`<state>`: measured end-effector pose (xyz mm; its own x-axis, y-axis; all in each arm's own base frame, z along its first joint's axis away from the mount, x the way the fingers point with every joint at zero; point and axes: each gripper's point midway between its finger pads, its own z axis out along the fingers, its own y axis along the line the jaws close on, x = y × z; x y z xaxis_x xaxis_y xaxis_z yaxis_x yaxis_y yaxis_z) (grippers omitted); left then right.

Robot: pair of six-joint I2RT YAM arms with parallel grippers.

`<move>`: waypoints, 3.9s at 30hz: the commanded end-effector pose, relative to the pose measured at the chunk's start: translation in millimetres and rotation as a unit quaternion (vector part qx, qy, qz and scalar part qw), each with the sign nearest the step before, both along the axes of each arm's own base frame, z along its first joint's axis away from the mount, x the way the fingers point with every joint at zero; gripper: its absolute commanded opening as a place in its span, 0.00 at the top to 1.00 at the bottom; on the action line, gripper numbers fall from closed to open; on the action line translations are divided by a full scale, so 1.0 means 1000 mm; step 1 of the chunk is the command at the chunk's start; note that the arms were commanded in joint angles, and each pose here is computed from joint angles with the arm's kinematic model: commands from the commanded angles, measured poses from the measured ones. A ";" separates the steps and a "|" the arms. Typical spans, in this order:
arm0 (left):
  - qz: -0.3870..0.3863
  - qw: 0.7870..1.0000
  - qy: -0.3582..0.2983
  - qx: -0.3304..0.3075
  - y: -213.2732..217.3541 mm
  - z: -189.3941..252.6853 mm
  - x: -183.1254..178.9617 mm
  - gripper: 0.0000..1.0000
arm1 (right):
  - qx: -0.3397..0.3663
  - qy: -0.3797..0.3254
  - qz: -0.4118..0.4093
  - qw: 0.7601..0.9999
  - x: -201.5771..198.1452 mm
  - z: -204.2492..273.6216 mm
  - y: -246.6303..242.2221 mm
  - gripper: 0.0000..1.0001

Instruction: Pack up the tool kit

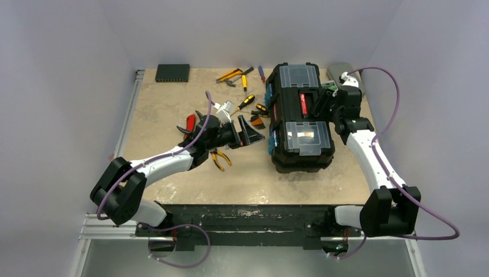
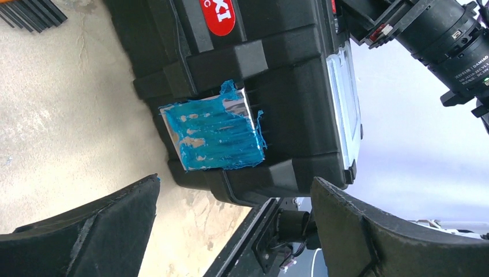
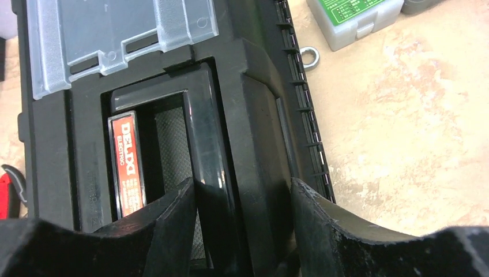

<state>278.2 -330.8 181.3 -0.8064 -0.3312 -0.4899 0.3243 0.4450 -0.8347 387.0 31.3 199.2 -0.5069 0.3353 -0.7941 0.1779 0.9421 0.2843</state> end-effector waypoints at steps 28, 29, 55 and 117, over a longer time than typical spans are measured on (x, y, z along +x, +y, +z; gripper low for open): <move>-0.064 0.976 0.057 -0.199 -0.081 0.006 0.019 0.00 | 0.271 0.110 0.010 0.956 -0.033 -0.098 -0.030 0.77; -0.064 0.976 0.058 -0.202 -0.082 0.005 0.020 0.00 | 0.272 0.109 0.010 0.956 -0.032 -0.097 -0.030 0.78; -0.134 0.943 0.113 -0.282 -0.135 0.027 0.005 0.00 | 0.267 0.105 0.005 0.958 -0.033 -0.094 -0.034 0.77; -0.140 0.942 0.085 -0.294 -0.144 0.051 0.009 0.79 | 0.055 0.164 0.069 0.983 -0.053 -0.122 0.062 0.79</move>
